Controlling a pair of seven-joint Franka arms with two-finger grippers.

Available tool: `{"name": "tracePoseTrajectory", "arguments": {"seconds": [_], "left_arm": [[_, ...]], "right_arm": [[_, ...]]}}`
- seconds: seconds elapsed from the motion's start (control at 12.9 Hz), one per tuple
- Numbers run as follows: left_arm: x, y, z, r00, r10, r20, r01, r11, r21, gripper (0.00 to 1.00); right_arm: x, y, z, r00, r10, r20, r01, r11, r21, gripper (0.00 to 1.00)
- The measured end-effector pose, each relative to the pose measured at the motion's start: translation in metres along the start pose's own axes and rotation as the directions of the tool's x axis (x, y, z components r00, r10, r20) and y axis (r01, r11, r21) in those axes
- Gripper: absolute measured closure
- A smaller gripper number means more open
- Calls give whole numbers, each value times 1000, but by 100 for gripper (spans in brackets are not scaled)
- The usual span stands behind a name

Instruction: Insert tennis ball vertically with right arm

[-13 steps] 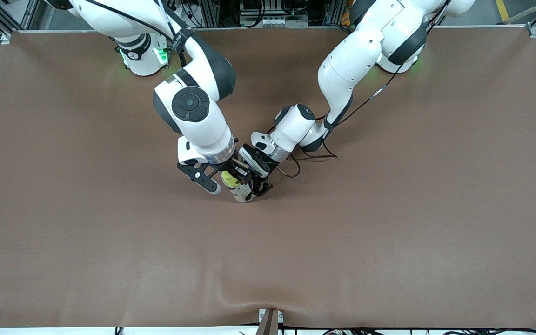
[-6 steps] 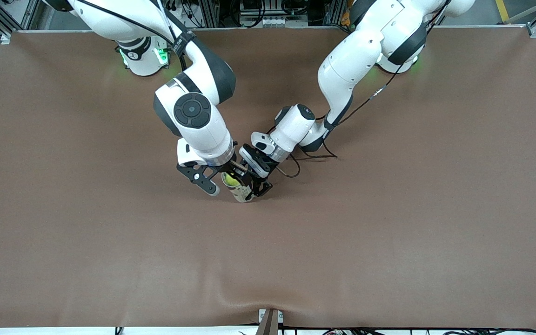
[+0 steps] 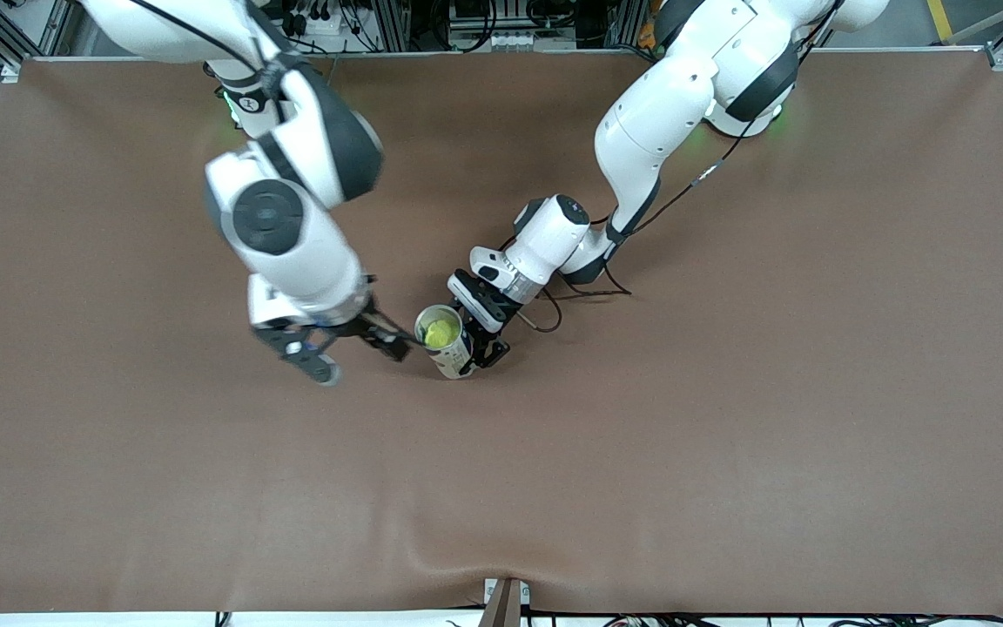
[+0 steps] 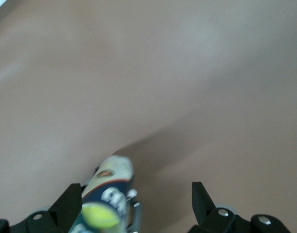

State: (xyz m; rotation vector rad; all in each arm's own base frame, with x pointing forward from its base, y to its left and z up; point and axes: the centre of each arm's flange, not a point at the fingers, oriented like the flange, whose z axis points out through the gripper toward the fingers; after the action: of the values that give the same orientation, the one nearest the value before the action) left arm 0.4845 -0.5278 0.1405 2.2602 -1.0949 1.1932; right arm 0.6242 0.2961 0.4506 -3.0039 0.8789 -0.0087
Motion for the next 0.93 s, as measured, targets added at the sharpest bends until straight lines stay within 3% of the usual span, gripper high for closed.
{"name": "tracePoseTrajectory", "arguments": {"seconds": [0.31, 0.62, 0.93], "left_arm": [[0, 0, 0, 1000, 0, 0, 0, 1000, 0, 31], [0, 0, 0, 1000, 0, 0, 0, 1000, 0, 31], [0, 0, 0, 1000, 0, 0, 0, 1000, 0, 31]], "right_arm": [[54, 62, -37, 993, -119, 11, 119, 992, -41, 0], [100, 134, -79, 959, -282, 23, 283, 957, -63, 0], [111, 182, -119, 915, -402, 36, 403, 911, -85, 0]]}}
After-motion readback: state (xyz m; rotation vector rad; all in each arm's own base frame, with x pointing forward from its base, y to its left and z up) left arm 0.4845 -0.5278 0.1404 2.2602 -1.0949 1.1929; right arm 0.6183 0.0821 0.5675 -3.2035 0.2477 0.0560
